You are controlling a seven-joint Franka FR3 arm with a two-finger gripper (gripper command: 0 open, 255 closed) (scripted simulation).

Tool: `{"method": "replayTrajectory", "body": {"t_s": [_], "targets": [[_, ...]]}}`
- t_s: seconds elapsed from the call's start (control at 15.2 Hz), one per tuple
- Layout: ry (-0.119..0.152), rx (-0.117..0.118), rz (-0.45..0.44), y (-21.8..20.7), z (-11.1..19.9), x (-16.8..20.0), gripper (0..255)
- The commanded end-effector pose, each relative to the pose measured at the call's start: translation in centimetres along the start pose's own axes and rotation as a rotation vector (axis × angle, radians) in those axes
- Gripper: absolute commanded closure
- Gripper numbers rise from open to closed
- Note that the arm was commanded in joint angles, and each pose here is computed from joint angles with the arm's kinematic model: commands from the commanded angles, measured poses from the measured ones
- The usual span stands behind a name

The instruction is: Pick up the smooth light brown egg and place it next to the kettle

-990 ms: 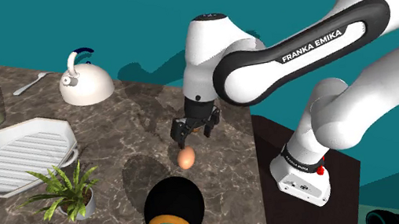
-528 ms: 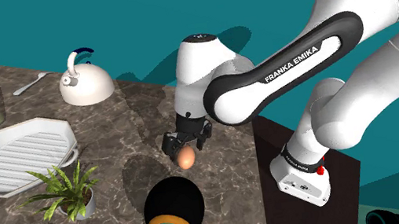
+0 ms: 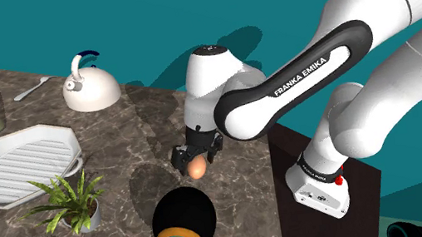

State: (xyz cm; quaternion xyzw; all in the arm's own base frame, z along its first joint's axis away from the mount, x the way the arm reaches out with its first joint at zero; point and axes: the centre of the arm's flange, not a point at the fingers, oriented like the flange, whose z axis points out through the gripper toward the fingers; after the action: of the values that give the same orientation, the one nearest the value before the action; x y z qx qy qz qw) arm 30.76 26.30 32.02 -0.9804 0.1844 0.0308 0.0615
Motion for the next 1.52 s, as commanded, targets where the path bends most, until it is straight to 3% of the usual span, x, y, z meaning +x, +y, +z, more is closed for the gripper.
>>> {"method": "replayTrajectory", "body": {"t_s": [0.0,0.07,0.13,0.73,1.45], "targets": [[0.000,0.000,0.000,0.0,0.0,0.0,0],[0.000,0.000,0.000,0.0,0.0,0.0,0],[0.000,0.000,0.000,0.0,0.0,0.0,255],[0.000,0.000,0.000,0.0,0.0,0.0,255],[0.000,0.000,0.000,-0.6,-5.7,-0.5,255]]}}
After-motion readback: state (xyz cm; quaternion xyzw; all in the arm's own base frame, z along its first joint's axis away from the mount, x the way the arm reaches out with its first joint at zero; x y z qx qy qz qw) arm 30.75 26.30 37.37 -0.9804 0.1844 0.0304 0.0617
